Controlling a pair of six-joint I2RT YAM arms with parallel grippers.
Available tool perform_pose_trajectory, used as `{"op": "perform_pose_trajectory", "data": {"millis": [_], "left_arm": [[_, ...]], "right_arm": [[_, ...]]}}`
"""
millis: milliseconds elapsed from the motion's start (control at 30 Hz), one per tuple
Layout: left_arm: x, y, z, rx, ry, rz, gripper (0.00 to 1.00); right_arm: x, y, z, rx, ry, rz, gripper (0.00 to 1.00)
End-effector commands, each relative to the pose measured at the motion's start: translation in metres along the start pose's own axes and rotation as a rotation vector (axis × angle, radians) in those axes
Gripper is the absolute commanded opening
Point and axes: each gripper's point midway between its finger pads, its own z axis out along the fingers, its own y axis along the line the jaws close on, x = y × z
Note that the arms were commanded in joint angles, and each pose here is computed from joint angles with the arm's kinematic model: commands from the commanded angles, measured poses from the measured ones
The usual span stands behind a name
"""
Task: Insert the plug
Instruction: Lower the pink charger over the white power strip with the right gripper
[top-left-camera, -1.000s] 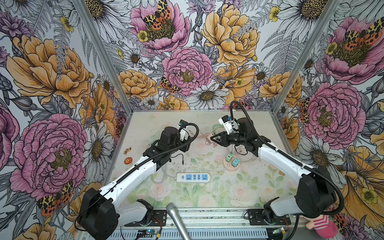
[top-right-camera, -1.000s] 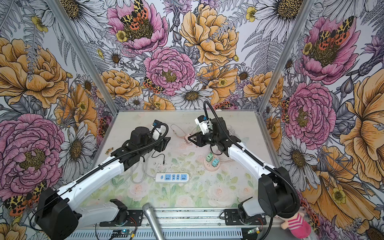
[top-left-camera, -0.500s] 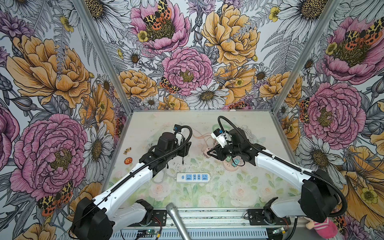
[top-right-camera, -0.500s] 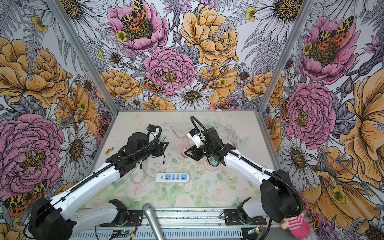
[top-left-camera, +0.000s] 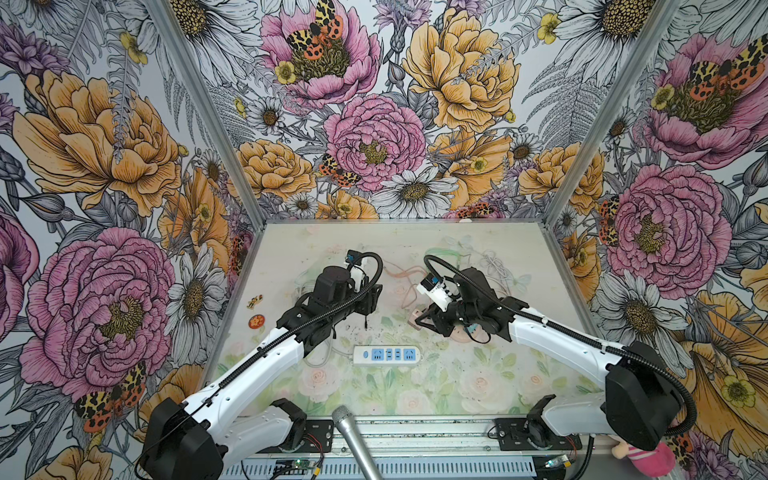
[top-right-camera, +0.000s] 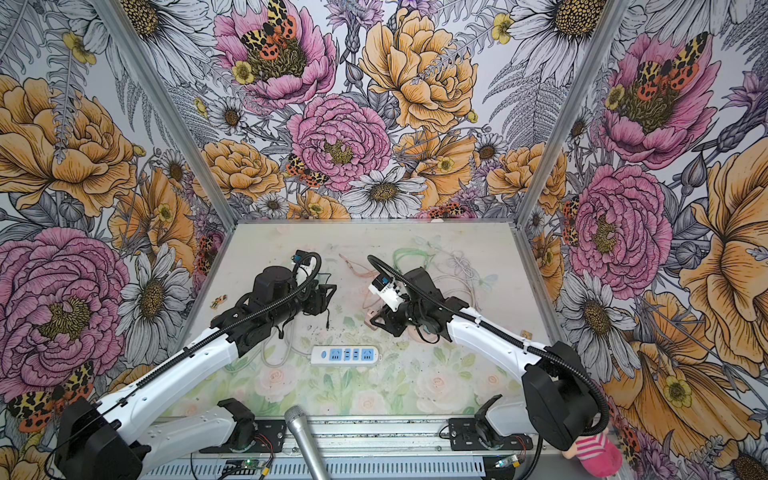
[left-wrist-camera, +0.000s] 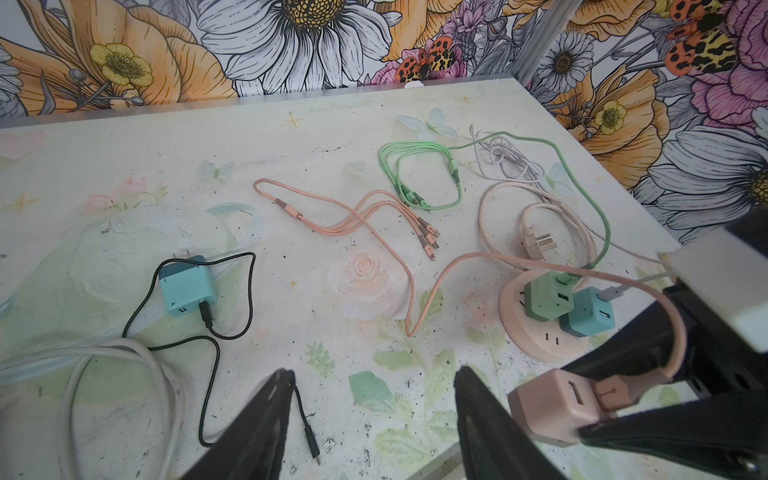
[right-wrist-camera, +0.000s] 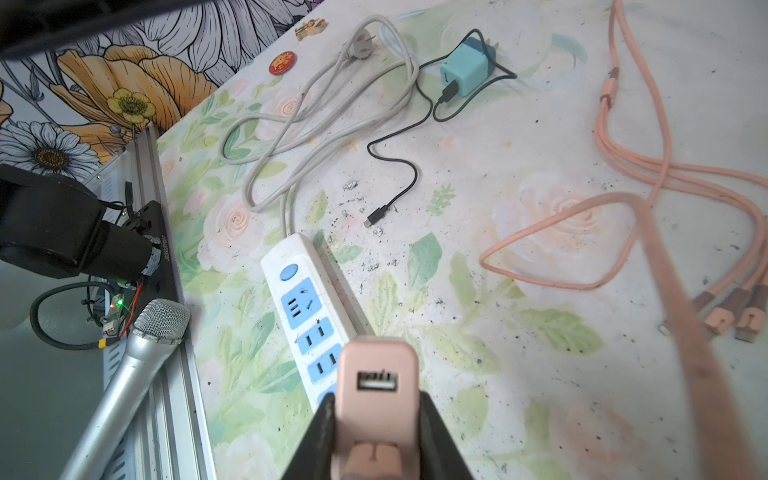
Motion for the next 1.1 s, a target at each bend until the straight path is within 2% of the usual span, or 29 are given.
{"op": "perform_pose_trajectory", "data": {"millis": [0, 400, 533, 733, 1067], "left_arm": [[0.007, 0.000, 0.004, 0.007, 0.020, -0.011, 0.64], [0.005, 0.003, 0.003, 0.015, 0.019, -0.014, 0.63], [0.006, 0.006, 0.003, 0.013, 0.019, -0.019, 0.63], [0.009, 0.007, 0.005, 0.016, 0.031, -0.024, 0.63], [0.011, 0.005, 0.007, 0.029, 0.030, -0.037, 0.63]], "right_arm": [[0.003, 0.005, 0.003, -0.015, 0.007, -0.078, 0.00], [0.038, 0.021, 0.032, -0.076, 0.137, -0.163, 0.00], [0.037, 0.031, 0.031, -0.131, 0.126, -0.178, 0.00], [0.039, 0.035, 0.029, -0.139, 0.127, -0.189, 0.00], [0.063, 0.035, 0.036, -0.158, 0.182, -0.188, 0.00]]}}
